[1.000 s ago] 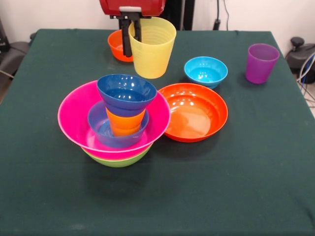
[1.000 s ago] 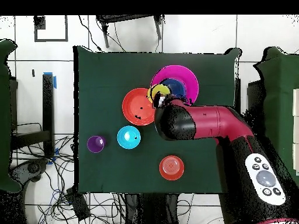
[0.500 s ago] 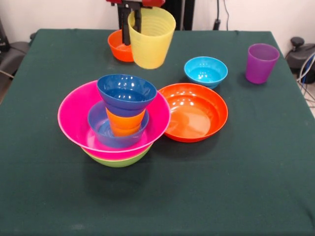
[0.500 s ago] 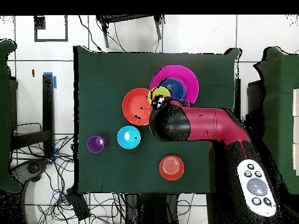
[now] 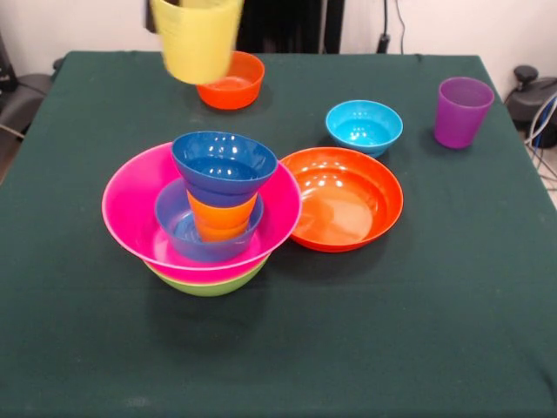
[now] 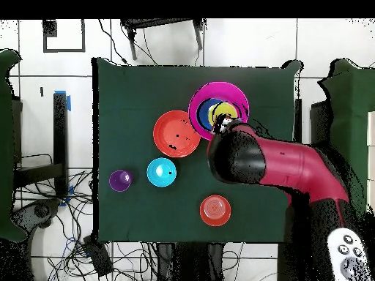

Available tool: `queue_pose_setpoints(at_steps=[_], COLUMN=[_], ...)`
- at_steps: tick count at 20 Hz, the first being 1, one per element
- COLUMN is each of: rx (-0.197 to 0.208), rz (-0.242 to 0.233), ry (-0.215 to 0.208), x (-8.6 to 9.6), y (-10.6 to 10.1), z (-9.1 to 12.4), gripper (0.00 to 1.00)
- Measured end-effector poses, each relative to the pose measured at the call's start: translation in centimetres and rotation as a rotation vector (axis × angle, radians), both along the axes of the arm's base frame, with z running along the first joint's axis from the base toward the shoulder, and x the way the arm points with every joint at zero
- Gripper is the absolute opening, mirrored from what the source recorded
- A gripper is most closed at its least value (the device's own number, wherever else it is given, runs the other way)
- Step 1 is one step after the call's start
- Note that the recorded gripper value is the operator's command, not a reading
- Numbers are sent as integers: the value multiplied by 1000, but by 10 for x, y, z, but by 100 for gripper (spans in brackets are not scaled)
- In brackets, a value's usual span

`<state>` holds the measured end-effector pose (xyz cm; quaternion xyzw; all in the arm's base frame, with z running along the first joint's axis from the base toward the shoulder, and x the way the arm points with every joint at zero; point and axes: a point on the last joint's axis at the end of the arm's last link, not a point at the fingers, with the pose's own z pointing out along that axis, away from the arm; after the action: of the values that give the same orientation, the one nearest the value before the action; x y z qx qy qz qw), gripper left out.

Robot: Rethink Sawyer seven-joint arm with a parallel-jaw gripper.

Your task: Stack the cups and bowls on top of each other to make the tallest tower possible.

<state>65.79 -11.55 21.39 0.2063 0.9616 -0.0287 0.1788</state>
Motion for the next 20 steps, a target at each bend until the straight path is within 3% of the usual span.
queue_pose_setpoints(at_steps=[7, 10, 20], rx=[-7, -11, -12], rz=[-89, -105, -112], ry=[-56, -65, -66], x=[7, 8, 8], y=[-49, -61, -66], z=[28, 31, 30], gripper=[0, 0, 0])
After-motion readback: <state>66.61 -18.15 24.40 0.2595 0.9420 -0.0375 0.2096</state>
